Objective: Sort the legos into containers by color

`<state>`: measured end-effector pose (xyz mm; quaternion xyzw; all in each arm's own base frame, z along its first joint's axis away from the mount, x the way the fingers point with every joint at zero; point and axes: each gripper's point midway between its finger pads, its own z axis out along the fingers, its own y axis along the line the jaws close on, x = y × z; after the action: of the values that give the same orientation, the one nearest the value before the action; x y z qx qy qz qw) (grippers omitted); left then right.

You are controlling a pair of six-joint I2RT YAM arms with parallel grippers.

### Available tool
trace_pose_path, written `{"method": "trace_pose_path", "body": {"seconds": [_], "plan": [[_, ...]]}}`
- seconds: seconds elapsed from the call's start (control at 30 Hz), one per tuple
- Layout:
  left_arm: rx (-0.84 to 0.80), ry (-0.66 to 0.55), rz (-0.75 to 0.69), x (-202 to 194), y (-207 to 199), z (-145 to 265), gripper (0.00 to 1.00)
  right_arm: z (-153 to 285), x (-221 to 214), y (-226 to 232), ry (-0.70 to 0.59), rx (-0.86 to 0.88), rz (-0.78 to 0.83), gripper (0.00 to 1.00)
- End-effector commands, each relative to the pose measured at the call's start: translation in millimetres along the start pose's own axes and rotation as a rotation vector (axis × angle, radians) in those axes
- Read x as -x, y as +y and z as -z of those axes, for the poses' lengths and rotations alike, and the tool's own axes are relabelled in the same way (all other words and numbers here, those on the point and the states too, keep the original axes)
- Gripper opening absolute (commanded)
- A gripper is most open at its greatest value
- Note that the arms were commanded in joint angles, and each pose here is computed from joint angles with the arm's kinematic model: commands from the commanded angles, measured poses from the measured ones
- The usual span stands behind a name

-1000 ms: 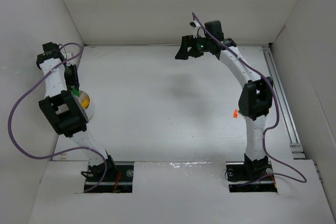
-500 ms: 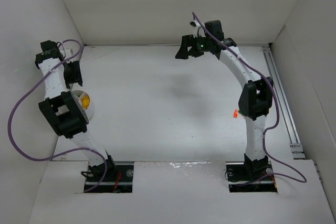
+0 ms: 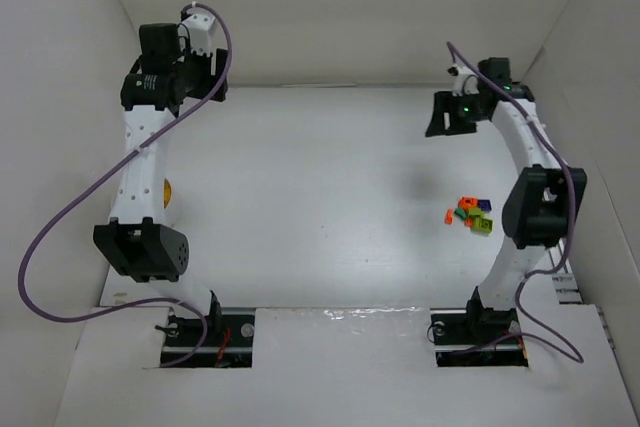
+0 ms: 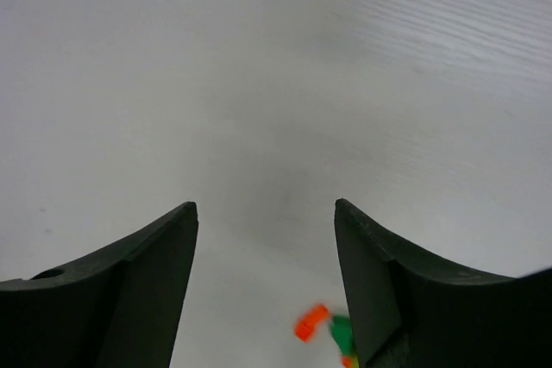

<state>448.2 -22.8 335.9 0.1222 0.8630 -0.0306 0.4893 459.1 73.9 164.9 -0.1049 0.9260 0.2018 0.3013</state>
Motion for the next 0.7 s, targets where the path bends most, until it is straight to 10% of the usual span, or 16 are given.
{"method": "trace_pose_path", "body": {"seconds": [0.0, 0.27, 0.67], "plan": [[-0.006, -0.029, 0.07, -3, 5, -7, 0.67, 70, -40, -37, 0.098, -0.152, 0.089, 0.68], [-0.076, -0.066, 0.131, -10, -10, -19, 0.69, 109, -129, -31, 0.315, -0.161, 0.241, 0.4], [-0.094, -0.078, 0.157, -12, -16, -11, 0.71, 63, -183, -28, 0.504, -0.177, 0.209, 0.52]]}}
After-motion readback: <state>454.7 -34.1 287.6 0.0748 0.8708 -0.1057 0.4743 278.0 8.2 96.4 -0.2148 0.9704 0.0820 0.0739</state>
